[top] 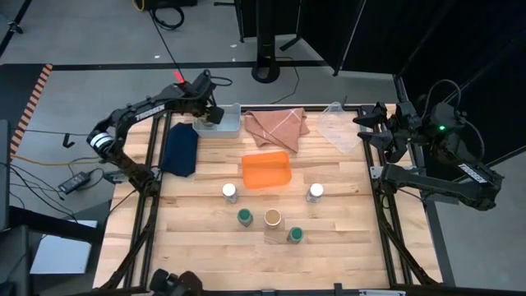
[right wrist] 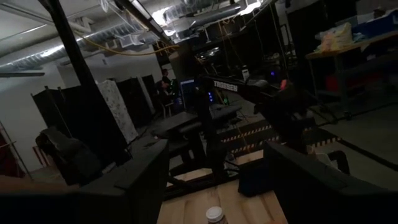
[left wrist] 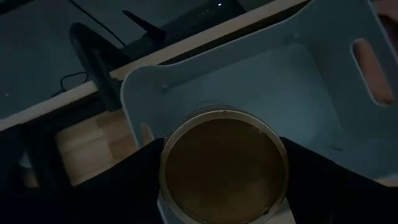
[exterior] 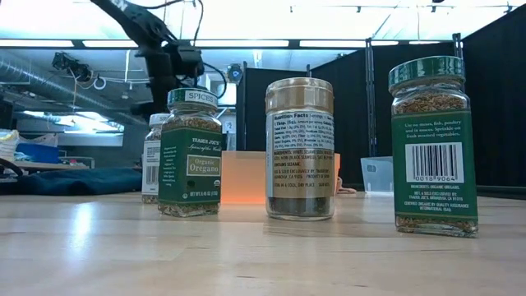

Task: Sort spices by type
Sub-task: Put the gold seasoning bottle into the gray bin

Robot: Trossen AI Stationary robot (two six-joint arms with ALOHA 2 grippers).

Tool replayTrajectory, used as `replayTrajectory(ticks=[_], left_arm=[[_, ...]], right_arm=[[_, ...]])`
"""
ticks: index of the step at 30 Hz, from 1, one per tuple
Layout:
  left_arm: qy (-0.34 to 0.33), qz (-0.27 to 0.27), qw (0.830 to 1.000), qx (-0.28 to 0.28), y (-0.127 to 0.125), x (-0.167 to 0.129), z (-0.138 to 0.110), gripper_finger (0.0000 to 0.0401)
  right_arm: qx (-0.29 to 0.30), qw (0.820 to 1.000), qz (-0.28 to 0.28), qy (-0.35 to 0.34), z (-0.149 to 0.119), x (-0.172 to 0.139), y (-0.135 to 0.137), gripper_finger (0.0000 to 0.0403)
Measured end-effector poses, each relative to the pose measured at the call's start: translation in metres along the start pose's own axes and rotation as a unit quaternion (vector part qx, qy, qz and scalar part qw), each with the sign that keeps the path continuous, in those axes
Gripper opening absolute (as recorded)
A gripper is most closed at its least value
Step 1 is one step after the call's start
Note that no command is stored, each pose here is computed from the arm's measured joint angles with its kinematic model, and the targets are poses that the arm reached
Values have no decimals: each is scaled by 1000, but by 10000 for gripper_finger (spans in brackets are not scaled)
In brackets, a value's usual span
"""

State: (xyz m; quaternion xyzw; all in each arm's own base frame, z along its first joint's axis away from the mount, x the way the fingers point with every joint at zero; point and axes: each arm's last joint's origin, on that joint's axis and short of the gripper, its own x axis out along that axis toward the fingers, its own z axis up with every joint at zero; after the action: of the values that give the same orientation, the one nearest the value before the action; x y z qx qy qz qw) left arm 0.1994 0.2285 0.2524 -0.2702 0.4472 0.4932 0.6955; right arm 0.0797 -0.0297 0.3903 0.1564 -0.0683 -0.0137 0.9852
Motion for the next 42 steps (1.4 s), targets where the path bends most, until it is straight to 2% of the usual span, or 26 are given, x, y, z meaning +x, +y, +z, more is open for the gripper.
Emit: replayTrajectory(ticks=[14,21,35,42], left_arm=[[24,21,999,21,6,23,3,277],[31,-5,999,27,10,24,5,280],[33,-9,999,37,9,24,4,336],[35,-9,998,52,9,23,5,348]], right_arm=[[0,1000,0,0,0,0,0,268],[0,1000,0,0,0,0,0,268],[0,1000,0,0,0,0,0,268],[1,1000,-8,-2,0,0,-1,268]])
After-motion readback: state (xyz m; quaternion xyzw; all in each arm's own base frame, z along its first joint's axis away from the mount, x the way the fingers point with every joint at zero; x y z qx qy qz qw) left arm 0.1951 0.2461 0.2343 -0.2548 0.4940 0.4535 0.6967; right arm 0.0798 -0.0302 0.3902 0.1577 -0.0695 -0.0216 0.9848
